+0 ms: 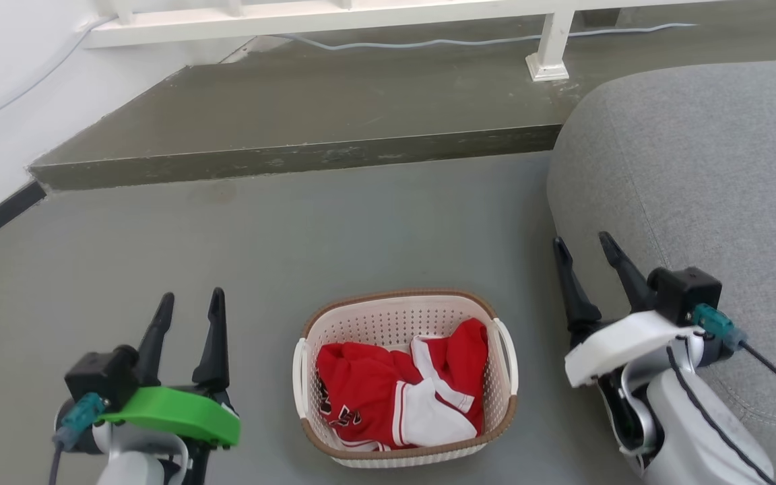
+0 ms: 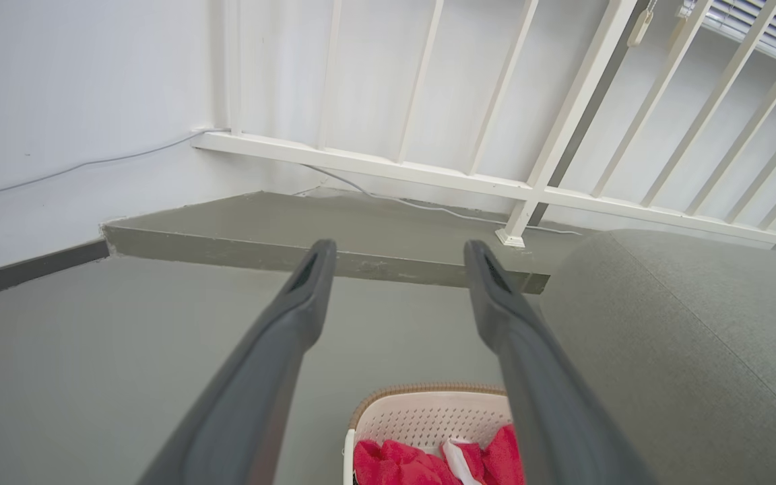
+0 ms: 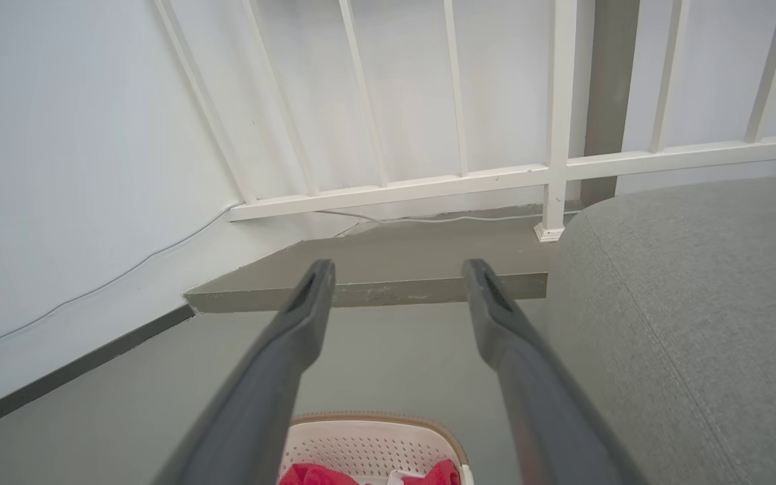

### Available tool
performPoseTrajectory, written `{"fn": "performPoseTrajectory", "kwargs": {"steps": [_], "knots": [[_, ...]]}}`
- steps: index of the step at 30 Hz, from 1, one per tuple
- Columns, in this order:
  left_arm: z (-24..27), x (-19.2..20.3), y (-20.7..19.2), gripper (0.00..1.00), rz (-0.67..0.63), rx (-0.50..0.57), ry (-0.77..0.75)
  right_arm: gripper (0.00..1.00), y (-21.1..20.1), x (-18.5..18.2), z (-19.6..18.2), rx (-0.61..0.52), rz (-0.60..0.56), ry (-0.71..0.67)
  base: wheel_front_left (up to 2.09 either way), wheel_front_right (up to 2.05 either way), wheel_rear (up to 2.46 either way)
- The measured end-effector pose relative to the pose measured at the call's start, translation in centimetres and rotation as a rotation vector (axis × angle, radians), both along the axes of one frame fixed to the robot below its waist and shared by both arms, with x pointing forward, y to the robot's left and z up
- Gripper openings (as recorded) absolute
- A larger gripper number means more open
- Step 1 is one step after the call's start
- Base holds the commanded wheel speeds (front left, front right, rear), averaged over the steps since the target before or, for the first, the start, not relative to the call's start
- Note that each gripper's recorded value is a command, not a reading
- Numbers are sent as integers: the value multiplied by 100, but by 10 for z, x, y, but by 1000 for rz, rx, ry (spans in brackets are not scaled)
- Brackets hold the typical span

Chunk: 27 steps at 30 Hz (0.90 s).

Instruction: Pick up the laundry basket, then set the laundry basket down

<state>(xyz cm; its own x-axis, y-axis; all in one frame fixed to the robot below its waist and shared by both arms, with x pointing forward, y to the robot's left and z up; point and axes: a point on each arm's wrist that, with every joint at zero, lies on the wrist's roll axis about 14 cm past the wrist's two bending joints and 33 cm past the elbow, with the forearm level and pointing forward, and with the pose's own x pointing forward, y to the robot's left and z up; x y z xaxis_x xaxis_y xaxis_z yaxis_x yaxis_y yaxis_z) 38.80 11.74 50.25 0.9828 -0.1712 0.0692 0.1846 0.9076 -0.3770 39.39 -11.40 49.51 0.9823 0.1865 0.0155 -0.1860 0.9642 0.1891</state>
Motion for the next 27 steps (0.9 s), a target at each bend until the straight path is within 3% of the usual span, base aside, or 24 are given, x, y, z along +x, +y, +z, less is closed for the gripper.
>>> {"fn": "performPoseTrajectory", "kwargs": {"steps": [7,27], "knots": [[-27,-11,-3,0,-2,-3,89,0,0,-21,-38,3,-10,117,0,0,0],[-33,-10,15,0,61,-202,170,0,-18,-16,-37,241,-94,188,0,0,0]]}}
